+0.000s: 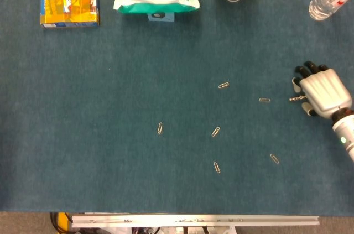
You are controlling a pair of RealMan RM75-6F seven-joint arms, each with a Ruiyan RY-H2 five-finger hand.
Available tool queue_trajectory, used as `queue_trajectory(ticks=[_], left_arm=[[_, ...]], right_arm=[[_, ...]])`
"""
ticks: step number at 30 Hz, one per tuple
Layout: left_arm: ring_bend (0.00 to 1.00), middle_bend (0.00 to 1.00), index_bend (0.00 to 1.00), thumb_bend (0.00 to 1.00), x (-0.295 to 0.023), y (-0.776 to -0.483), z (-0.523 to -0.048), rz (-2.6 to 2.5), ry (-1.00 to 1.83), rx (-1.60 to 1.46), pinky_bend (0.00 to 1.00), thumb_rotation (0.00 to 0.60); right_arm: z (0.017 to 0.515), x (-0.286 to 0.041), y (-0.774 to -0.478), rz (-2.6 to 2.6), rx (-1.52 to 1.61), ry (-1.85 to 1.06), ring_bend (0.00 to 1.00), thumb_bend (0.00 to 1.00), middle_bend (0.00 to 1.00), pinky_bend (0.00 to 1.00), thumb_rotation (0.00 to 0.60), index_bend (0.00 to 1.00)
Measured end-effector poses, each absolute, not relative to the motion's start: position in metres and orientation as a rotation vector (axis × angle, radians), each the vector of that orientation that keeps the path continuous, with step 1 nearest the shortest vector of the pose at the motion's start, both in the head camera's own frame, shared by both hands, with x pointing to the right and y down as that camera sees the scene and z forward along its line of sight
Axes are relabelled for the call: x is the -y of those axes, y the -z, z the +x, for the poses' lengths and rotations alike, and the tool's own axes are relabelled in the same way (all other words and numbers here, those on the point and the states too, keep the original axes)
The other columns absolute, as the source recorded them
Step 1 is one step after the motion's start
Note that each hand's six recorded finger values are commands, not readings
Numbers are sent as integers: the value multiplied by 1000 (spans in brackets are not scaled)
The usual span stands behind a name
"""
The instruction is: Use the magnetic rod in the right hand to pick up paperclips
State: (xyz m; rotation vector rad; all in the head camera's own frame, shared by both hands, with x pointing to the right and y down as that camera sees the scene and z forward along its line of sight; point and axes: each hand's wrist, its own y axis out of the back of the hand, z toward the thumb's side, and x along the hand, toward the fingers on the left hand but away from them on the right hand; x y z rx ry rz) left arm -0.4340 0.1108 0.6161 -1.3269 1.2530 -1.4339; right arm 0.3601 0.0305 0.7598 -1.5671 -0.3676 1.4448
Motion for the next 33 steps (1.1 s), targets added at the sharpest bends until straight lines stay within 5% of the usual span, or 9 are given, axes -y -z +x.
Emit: queue_trajectory(ticks=[33], left_arm=[[136,160,222,54,-113,-611,-438,-1319,1432,-1277,299,600]], right_arm=[[345,-32,-775,-1554,322,-1447,143,245,244,296,600,500]])
